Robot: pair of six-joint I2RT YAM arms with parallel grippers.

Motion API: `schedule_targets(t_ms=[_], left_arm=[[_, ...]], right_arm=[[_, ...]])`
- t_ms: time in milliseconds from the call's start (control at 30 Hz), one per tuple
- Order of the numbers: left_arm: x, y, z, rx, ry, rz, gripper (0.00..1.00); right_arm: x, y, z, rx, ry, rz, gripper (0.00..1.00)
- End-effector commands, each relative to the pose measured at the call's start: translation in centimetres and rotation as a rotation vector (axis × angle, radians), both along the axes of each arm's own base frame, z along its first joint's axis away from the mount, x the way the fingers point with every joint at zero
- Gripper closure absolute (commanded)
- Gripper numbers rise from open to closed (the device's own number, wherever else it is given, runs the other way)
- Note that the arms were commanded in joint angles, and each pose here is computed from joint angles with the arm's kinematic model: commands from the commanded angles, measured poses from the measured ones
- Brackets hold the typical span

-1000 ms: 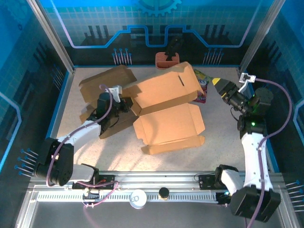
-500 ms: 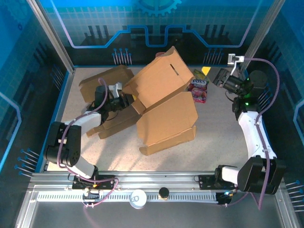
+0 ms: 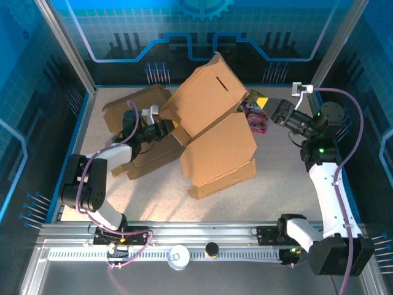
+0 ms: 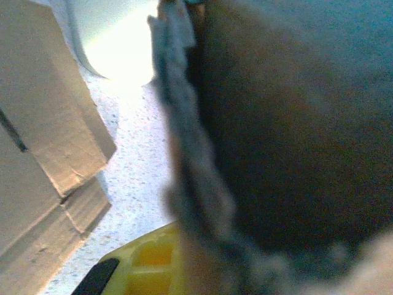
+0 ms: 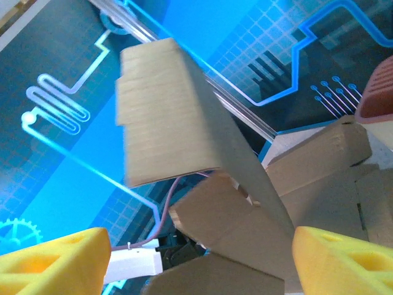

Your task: Fold the paper box

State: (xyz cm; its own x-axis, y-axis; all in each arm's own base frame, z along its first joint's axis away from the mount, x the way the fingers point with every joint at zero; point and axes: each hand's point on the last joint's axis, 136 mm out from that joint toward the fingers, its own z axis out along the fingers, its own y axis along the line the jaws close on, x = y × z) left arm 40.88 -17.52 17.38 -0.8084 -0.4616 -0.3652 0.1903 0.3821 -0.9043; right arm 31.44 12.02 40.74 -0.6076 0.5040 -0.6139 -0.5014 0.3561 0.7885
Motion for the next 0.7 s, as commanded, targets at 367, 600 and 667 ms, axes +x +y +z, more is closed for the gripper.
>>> schedule_targets(t_ms=[367,600,667], left_arm=[[0.2,-0.4,0.7,-0.109,0.020,-0.034,1.00],[-0.1,-0.4,0.9,-0.106,0.018,-0.037,1.00],[-0.1,-0.4,1.1,-0.106,0.013,-0.037,1.00]], right_arm=[[0.4,2.6,0.9,-0.083,0.021,-0.020,0.34],[1.8,4.4,-0.3,-0.096,0.043,-0.010,0.32],[2.2,4.8,-0.6,-0.107,0.045,-0.013,0.33]])
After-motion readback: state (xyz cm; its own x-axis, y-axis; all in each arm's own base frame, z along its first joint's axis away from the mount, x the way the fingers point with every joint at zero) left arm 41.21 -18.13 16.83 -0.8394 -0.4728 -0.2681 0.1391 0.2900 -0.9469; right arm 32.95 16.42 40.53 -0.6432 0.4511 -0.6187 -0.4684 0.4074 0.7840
